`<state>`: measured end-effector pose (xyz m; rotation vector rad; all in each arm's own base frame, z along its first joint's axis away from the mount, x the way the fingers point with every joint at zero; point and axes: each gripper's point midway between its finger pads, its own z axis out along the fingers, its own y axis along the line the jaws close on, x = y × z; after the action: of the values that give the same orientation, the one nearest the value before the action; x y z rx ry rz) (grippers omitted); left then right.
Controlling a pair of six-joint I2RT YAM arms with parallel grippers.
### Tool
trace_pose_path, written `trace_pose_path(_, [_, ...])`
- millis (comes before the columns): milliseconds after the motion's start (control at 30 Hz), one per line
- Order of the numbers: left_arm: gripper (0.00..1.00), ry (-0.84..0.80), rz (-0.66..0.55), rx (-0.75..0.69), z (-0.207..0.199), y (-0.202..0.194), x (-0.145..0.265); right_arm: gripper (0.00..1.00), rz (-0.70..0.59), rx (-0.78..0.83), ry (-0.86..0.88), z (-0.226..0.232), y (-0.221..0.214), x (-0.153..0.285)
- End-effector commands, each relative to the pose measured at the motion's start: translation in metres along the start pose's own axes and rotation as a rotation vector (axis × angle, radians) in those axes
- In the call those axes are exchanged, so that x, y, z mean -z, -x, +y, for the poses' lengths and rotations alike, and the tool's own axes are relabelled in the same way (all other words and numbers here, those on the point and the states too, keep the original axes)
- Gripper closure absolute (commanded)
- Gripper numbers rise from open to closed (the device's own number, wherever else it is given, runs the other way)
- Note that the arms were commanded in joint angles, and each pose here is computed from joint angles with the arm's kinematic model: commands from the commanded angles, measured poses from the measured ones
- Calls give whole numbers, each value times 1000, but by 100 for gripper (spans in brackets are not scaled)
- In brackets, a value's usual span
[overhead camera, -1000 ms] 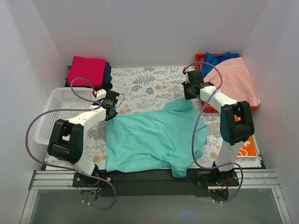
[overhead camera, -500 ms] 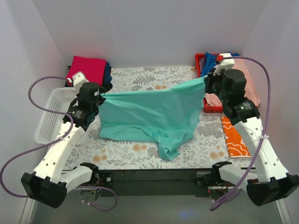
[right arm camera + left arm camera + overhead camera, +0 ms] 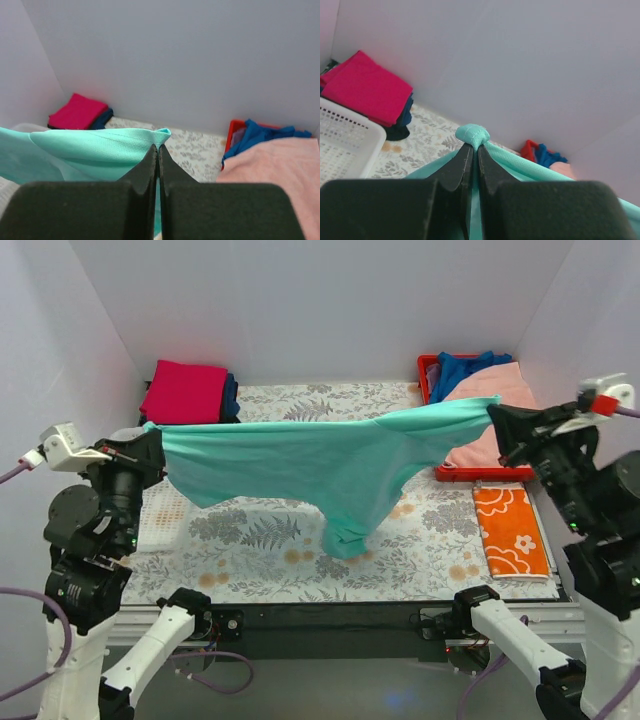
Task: Fold and stack the t-shirts
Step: Flatten out the tshirt
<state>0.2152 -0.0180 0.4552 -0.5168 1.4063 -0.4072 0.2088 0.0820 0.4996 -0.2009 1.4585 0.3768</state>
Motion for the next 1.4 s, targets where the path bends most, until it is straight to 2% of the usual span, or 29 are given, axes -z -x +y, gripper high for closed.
trace_pose_path(0, [100,-47,14,-24,-10,7,7,99,-145,7,71,18,59,35])
trace_pose_path(167, [100,-35,-18,-14,-18,14,-11,99,-148,6,89,21,65,15])
trace_pose_path(300, [100,48,-19,-10,-12,-7,-52,99,-58,18,45,7,36,-44])
trace_pose_path(333, [100,47,-52,7,-15,-4,-60,99,-42,26,37,5,31,-55])
trace_pose_path(400, [100,109,-36,-7,-5,-25,-84,99,6,44,11,-3,15,-88])
trace_pose_path(500, [100,142,-37,-15,-5,-40,-113,99,26,65,-39,-16,12,-121])
trace_pose_path(667, [100,135,-72,-28,-20,-31,-139,99,-17,91,-40,-16,41,-148])
trace_pose_path(800, [100,90,-129,-36,-41,3,-136,99,-69,101,-22,-10,67,-139])
trace_pose_path(967, [100,31,-184,-26,-51,39,-104,99,-121,104,-20,-6,90,-103])
trace_pose_path(1233, [100,-3,-161,-61,-31,38,-55,99,-111,126,-27,-5,83,-45])
trace_pose_path(1367, [100,-26,-178,-64,-26,47,-31,99,-165,135,3,4,101,-5])
